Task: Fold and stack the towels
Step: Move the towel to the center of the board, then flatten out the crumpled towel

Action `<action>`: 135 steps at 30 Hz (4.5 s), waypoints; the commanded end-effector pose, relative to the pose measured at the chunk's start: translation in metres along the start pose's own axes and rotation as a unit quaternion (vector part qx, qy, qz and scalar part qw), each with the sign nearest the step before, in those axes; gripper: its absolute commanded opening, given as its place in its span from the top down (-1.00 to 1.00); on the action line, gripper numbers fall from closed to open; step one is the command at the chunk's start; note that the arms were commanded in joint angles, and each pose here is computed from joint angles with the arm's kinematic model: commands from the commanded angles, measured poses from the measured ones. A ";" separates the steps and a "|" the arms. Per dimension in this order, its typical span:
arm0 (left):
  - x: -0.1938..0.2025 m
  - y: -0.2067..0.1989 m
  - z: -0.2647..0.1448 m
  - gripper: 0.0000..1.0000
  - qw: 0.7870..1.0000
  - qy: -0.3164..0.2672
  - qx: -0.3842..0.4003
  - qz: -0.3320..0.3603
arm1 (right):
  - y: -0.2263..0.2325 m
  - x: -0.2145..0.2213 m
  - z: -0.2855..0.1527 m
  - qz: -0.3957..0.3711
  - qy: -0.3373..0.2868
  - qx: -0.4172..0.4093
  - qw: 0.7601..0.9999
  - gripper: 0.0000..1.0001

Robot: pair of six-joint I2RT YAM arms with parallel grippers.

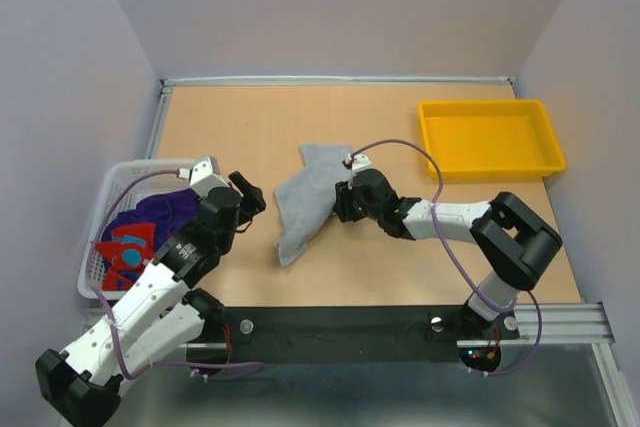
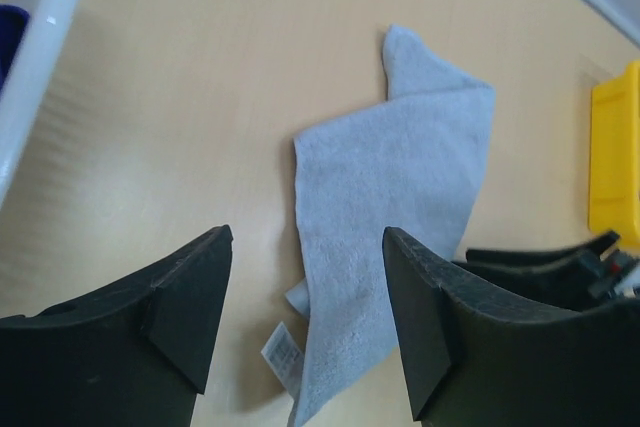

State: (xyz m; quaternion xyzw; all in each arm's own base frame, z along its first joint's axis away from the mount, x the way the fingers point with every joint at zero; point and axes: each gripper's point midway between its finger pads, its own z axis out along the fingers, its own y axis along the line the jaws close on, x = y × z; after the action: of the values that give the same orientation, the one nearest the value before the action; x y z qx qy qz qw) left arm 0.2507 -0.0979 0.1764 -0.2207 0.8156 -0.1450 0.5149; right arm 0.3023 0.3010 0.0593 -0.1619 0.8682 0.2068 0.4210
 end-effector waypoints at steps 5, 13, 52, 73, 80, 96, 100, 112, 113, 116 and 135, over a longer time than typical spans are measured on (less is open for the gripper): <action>0.052 -0.041 -0.001 -0.45 0.985 0.113 0.127 0.037 | -0.024 0.005 0.027 0.000 0.020 0.037 0.999 0.06; 0.090 -0.044 -0.014 -0.49 0.968 0.182 0.170 0.021 | -0.096 -0.005 0.036 0.033 0.009 0.131 0.991 0.13; 0.161 -0.012 -0.021 -0.29 0.969 0.236 0.074 0.009 | -0.027 0.016 -0.023 0.137 0.047 -0.063 0.987 -0.36; 0.001 -0.121 -0.035 1.00 0.989 0.076 0.118 0.054 | -0.024 0.019 0.023 0.147 0.040 -0.066 0.986 0.05; -0.016 -0.147 -0.029 1.00 0.988 0.063 0.124 0.060 | -0.020 0.024 0.028 0.156 0.047 -0.080 0.983 0.04; -0.049 -0.289 -0.025 1.00 0.962 0.071 0.262 0.009 | -0.052 -0.029 -0.056 0.172 -0.107 0.001 0.979 -0.32; -0.057 -0.336 -0.037 1.00 0.943 0.087 0.322 -0.021 | -0.078 -0.047 -0.085 0.148 -0.145 0.071 0.976 -0.39; 0.078 -0.141 0.024 1.00 0.977 0.127 0.140 -0.101 | -0.060 -0.011 -0.095 0.112 -0.044 0.030 0.992 -0.51; 0.078 -0.141 0.024 1.00 0.977 0.127 0.139 -0.104 | -0.060 -0.008 -0.094 0.115 -0.039 0.029 0.992 -0.51; 0.106 -0.109 0.023 1.00 0.977 0.153 0.120 -0.089 | -0.062 -0.003 -0.093 0.126 -0.034 0.036 0.991 -0.51; 0.163 -0.055 0.014 1.00 0.969 0.216 0.108 -0.056 | -0.106 0.019 -0.047 0.125 0.021 0.170 0.977 -0.18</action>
State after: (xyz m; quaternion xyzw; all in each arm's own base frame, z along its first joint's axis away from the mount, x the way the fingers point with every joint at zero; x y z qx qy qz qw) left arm 0.2099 -0.2223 0.0599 -0.1769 0.8838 -0.2860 0.3253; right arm 0.2903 0.1812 0.0345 0.0159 0.9215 0.1183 0.3696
